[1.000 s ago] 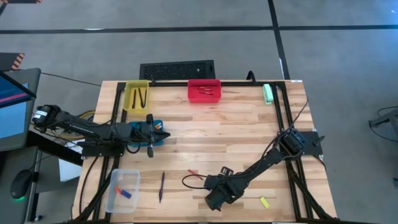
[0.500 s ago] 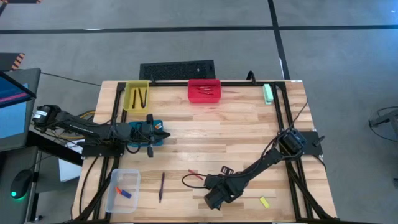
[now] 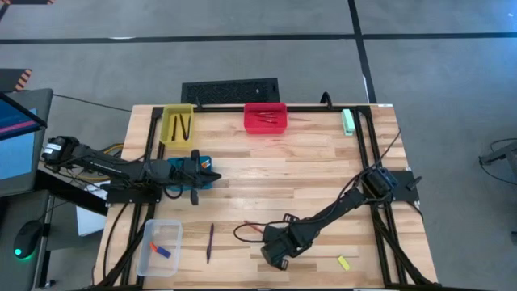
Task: Sort crayons/erasers/pens/pencils in bins
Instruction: Put the blue eraser into the transparent bin
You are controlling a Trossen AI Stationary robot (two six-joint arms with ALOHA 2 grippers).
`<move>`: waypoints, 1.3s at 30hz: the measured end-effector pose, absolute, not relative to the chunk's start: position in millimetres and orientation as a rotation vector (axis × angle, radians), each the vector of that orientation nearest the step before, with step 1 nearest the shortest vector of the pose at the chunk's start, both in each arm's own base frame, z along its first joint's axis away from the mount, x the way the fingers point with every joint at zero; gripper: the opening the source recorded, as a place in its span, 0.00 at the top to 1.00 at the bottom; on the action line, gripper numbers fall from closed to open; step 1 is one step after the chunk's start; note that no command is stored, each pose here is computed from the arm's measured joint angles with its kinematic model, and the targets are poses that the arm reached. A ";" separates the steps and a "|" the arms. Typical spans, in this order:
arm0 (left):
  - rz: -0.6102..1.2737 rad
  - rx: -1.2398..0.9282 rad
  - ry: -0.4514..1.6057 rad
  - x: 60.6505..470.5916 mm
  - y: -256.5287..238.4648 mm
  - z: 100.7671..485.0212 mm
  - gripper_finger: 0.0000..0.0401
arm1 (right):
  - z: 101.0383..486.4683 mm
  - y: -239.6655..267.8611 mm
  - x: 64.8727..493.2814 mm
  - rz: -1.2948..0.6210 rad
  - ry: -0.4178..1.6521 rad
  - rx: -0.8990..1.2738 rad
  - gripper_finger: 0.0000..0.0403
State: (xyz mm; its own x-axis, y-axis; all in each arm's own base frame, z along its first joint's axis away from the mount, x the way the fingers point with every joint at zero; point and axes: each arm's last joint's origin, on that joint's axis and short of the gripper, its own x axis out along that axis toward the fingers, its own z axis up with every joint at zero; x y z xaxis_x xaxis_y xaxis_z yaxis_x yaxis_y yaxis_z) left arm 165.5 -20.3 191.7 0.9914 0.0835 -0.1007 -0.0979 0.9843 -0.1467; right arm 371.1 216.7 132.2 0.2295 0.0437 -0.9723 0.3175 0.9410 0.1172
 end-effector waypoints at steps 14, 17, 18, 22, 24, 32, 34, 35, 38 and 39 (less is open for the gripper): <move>-0.001 -0.504 0.132 166.1 -23.4 189.2 0.85 | 165.4 179.8 378.7 -0.181 1.252 0.110 0.84; -0.040 -0.644 0.168 166.2 -26.0 187.3 0.78 | 165.9 170.9 382.7 -0.185 1.241 0.056 0.84; -0.039 -0.689 0.177 166.9 -26.9 186.3 0.76 | 166.4 167.5 384.4 -0.187 1.234 0.037 0.84; 0.002 -0.886 0.221 170.2 -29.1 179.5 0.67 | 168.0 152.8 394.6 -0.173 1.193 -0.019 0.84; 0.033 -0.972 0.259 172.6 -29.5 173.6 0.64 | 169.4 145.4 401.6 -0.151 1.159 -0.037 0.84; 0.078 -1.127 0.292 182.1 -31.2 161.9 0.59 | 197.0 120.6 428.4 -0.110 1.025 -0.132 0.84; 0.081 -1.142 0.290 184.3 -31.6 160.1 0.59 | 207.9 115.5 434.9 -0.103 0.992 -0.150 0.84; 0.077 -1.146 0.283 185.6 -31.9 159.8 0.59 | 213.6 113.1 438.2 -0.103 0.968 -0.159 0.84; 0.061 -1.159 0.260 189.2 -32.5 159.7 0.59 | 223.4 105.9 446.1 -0.096 0.907 -0.184 0.84; 0.061 -1.167 0.258 189.9 -32.7 159.2 0.59 | 225.6 104.2 448.5 -0.094 0.888 -0.188 0.84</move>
